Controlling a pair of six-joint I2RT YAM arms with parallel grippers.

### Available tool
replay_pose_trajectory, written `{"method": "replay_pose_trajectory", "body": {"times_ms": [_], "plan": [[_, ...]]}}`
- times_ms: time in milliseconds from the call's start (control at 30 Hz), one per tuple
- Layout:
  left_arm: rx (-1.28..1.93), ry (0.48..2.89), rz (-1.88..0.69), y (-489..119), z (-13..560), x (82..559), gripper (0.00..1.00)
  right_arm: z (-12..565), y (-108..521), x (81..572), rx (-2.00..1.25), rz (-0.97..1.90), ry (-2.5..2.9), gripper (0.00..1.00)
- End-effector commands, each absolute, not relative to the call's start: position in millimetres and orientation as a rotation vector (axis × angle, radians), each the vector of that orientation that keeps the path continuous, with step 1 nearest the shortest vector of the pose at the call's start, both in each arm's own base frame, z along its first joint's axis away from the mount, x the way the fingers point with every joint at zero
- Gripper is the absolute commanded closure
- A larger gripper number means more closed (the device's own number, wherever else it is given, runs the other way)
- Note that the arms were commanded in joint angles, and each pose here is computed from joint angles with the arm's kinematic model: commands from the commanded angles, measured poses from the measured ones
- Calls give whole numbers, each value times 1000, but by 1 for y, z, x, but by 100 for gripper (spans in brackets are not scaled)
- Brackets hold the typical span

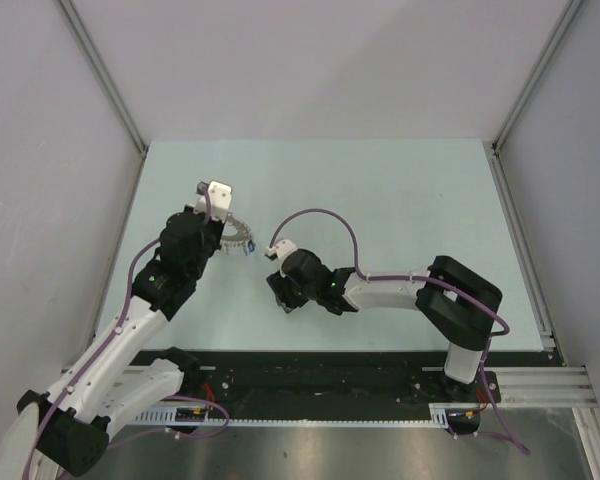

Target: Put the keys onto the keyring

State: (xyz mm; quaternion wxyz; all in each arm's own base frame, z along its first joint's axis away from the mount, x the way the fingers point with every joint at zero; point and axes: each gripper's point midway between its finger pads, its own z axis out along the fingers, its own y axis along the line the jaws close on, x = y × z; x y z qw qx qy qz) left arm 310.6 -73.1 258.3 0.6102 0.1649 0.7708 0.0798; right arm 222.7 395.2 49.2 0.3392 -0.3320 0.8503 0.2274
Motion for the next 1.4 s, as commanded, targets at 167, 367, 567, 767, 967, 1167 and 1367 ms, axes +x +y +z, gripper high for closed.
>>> {"method": "replay_pose_trajectory", "body": {"times_ms": [167,367,567,767,967,1167,1367], "plan": [[315,1684,185,-69,286,315,100,37,402,240,-842,399,2137,37],[321,1687,178,-70,285,315,100,23,388,233,-914,267,2153,36],[331,1684,168,-72,285,315,100,22,344,232,-1042,33,2176,34],[337,1685,157,-74,284,315,100,33,292,238,-1079,-95,2215,33],[343,1687,147,-77,284,315,100,77,270,251,-901,-11,2224,34],[346,1689,143,-78,282,316,100,92,307,245,-787,291,2231,41],[349,1686,138,-79,283,316,100,80,343,239,-758,486,2247,44]]}}
